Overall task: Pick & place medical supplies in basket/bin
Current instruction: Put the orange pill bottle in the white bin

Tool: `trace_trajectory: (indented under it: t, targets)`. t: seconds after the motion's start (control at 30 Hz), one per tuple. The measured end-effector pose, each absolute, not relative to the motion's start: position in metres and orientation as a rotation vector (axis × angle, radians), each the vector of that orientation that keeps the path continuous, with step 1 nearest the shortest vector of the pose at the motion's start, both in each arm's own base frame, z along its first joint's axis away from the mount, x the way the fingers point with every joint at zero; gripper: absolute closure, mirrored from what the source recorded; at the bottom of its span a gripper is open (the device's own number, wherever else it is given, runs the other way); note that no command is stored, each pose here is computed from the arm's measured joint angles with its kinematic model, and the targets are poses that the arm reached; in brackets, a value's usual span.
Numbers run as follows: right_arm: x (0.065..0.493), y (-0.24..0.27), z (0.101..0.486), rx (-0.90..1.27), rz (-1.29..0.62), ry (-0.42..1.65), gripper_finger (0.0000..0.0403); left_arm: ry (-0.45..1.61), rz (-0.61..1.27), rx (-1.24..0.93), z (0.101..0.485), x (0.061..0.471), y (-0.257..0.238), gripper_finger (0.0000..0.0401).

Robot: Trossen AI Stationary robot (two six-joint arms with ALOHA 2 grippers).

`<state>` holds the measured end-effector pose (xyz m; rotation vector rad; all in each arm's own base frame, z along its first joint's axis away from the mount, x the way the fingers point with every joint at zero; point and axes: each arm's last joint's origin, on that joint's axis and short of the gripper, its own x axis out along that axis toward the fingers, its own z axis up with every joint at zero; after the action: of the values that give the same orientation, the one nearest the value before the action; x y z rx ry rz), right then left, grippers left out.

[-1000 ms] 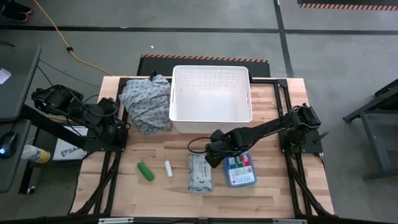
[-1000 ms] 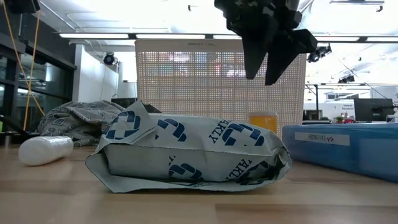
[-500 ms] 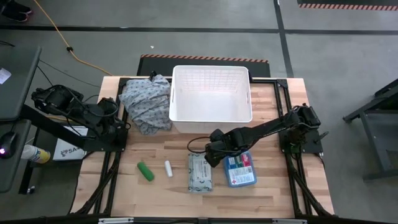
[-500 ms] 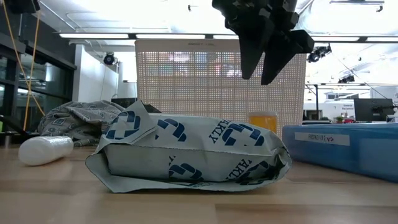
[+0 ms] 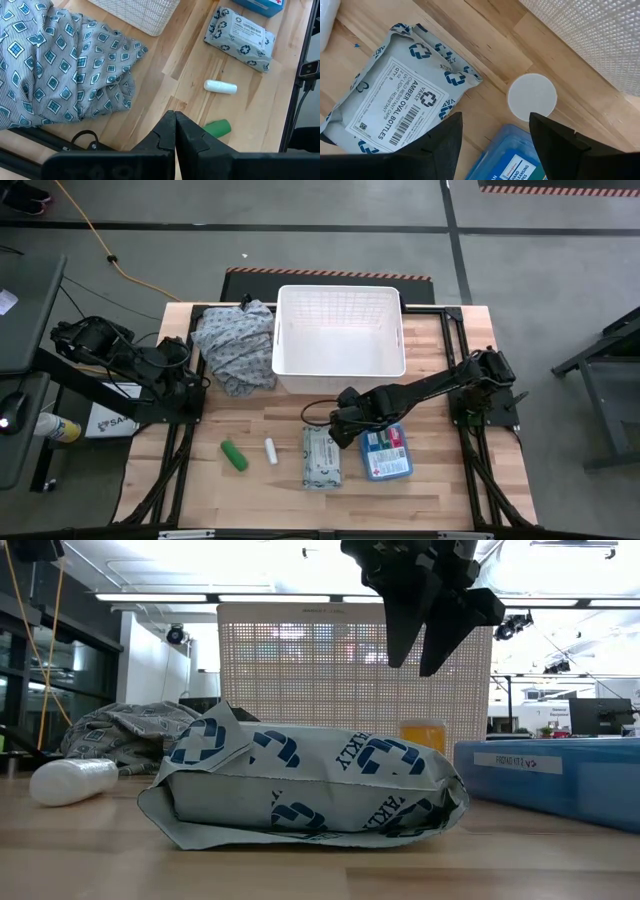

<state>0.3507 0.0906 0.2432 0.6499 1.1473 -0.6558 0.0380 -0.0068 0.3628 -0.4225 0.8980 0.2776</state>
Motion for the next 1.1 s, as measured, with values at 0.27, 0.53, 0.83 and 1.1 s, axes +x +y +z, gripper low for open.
trace_trajectory:
  t: [0.27, 0.53, 0.83, 1.1]
  targets:
    - [0.3506, 0.0911, 0.2432, 0.628, -0.63, 1.161, 0.0153, 0.898, 0.278, -0.422, 0.3628, 0.038, -0.0068, 0.0361]
    - [0.3505, 0.0914, 0.2432, 0.63, -0.631, 1.161, 0.0051, 0.898, 0.277, -0.422, 0.3629, 0.0379, -0.0068, 0.0361]
    - [0.3507, 0.0919, 0.2432, 0.616, -0.605, 1.174, 0.0016, 0.898, 0.277, -0.423, 0.3629, 0.0379, -0.0068, 0.0361]
    - [0.3513, 0.0921, 0.2434, 0.619, -0.605, 1.166, 0.0018, 0.898, 0.277, -0.423, 0.3629, 0.0379, -0.0067, 0.0361]
